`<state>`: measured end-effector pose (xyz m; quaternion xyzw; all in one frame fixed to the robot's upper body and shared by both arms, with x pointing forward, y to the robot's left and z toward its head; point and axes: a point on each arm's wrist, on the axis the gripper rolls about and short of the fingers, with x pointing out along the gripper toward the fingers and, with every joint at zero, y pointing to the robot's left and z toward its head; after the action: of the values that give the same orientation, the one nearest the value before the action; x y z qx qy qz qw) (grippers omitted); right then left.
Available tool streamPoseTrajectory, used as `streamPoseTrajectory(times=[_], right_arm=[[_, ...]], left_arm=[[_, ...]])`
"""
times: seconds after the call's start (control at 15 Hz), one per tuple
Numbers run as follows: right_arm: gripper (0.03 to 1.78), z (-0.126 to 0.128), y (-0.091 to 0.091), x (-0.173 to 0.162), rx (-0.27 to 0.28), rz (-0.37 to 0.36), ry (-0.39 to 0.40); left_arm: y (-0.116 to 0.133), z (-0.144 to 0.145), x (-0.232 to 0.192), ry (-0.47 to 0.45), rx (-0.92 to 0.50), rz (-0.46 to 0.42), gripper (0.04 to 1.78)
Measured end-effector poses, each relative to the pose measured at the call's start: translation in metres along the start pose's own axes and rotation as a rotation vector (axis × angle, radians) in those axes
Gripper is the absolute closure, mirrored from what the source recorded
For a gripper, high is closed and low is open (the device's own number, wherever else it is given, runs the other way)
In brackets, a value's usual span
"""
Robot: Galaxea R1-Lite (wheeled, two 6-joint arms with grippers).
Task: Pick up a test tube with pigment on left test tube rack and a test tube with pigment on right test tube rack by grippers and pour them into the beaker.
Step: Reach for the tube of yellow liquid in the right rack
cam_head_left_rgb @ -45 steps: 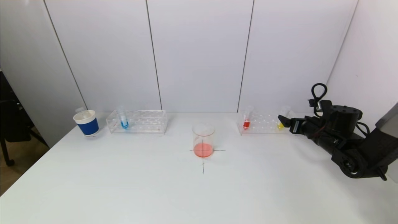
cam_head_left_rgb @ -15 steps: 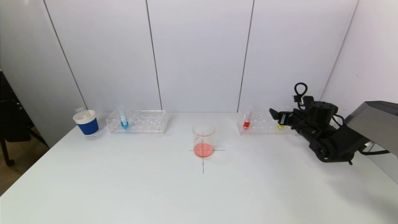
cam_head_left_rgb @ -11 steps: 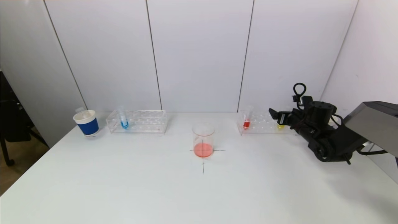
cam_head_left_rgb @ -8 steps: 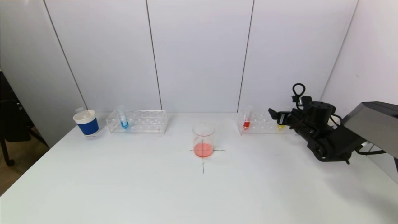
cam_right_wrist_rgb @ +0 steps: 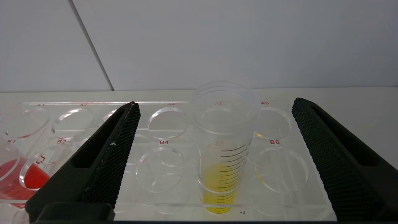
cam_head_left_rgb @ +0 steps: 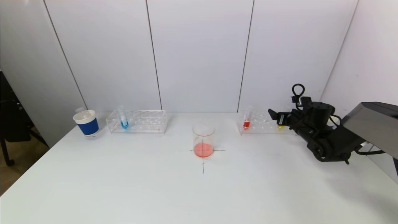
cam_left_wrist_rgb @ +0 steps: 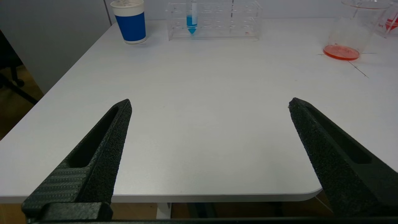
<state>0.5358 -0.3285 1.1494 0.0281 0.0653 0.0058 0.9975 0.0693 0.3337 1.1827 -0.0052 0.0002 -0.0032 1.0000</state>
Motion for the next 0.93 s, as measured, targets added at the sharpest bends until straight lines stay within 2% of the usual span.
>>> streamPoseTrajectory(times=[0.2, 0.33, 0.53, 0.73, 0.8, 0.93], right_arm=[[0.06, 0.0001, -0.0004, 0.0002, 0.0, -0.001, -0.001], [0.18, 0.0001, -0.0008, 0.0004, 0.0, -0.002, -0.001], [0.55, -0.0001, -0.0008, 0.0005, 0.001, -0.002, -0.001], [1.11, -0.0005, -0.0008, 0.0004, 0.0, -0.003, 0.001], [1.26, -0.0006, -0.0008, 0.0004, -0.002, -0.003, 0.001], [1.32, -0.0006, -0.0008, 0.0004, -0.006, -0.003, 0.001]], left_arm=[[0.0, 0.0, 0.0, 0.0, 0.0, 0.0, 0.06], [0.0, 0.0, 0.0, 0.0, 0.0, 0.0, 0.06], [0.0, 0.0, 0.0, 0.0, 0.0, 0.0, 0.06], [0.0, 0.0, 0.0, 0.0, 0.0, 0.0, 0.06], [0.0, 0.0, 0.0, 0.0, 0.0, 0.0, 0.06], [0.0, 0.0, 0.0, 0.0, 0.0, 0.0, 0.06]])
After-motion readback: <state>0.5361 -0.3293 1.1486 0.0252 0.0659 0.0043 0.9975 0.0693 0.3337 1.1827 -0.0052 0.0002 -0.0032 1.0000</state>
